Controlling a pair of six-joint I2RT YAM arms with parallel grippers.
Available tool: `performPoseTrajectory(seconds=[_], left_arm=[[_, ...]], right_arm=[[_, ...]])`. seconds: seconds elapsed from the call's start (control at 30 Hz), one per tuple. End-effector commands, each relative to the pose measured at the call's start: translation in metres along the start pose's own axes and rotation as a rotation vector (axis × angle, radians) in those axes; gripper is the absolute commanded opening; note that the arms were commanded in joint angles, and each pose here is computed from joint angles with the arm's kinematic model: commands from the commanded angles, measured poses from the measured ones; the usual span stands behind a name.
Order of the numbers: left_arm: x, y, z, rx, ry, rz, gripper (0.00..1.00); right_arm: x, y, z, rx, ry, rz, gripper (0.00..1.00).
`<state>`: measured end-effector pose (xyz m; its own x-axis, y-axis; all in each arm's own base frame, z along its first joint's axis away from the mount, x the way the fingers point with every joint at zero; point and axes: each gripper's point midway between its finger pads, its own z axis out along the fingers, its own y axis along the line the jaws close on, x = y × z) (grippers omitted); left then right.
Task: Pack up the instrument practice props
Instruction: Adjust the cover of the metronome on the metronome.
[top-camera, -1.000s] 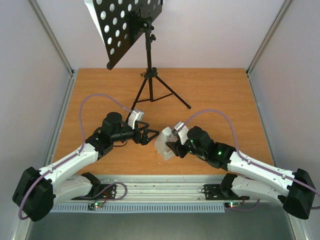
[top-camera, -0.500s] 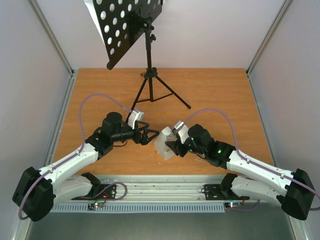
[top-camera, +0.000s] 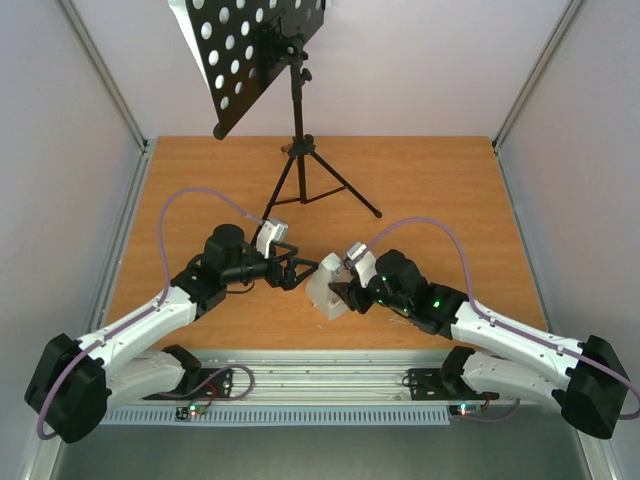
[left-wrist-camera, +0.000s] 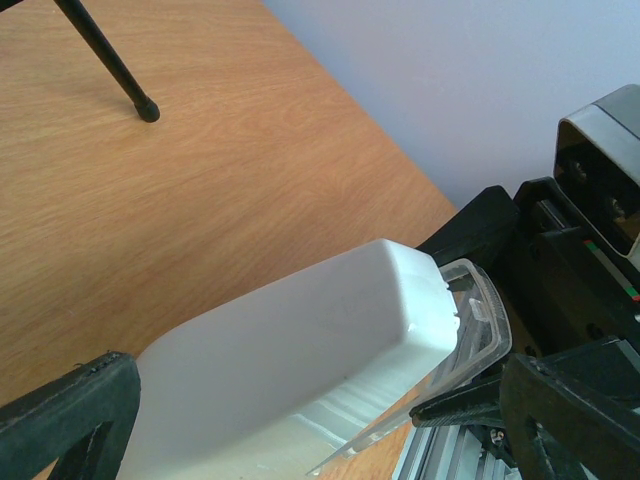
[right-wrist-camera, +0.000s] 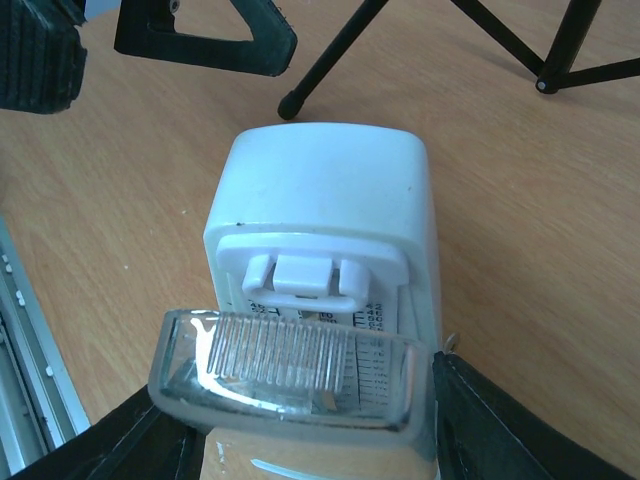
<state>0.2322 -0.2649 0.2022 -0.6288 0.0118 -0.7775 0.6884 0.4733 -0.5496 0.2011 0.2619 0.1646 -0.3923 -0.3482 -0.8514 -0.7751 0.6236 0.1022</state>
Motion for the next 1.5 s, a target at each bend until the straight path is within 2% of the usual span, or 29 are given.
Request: performPoseTrajectory(seconds=[0.0, 0.37, 0.9, 1.23, 1.47], left_arm=[[-0.019, -0.007, -0.002, 0.016, -0.05, 0.05, 0.99], [-0.02, -0.009, -0.002, 0.02, -0.049, 0.053, 0.99], [-0.018, -0.008, -0.002, 0.018, -0.044, 0.053, 0.99], [-0.019, -0.008, -0.003, 0.014, -0.046, 0.054, 0.99], [-0.023, -0.01, -0.009, -0.004, -0.051, 0.062, 0.99]], right_arm=[[0.018, 0.0, 0.006, -0.014, 0.052, 0.001, 0.55], [0.015, -0.006, 0.006, 0.023, 0.041, 0.008, 0.68], [0.008, -0.01, 0.015, 0.05, 0.035, 0.016, 0.74], [0.009, -0.004, 0.005, 0.015, 0.029, -0.013, 0.98], [0.011, 0.0, -0.029, 0.007, 0.038, 0.008, 0.99]])
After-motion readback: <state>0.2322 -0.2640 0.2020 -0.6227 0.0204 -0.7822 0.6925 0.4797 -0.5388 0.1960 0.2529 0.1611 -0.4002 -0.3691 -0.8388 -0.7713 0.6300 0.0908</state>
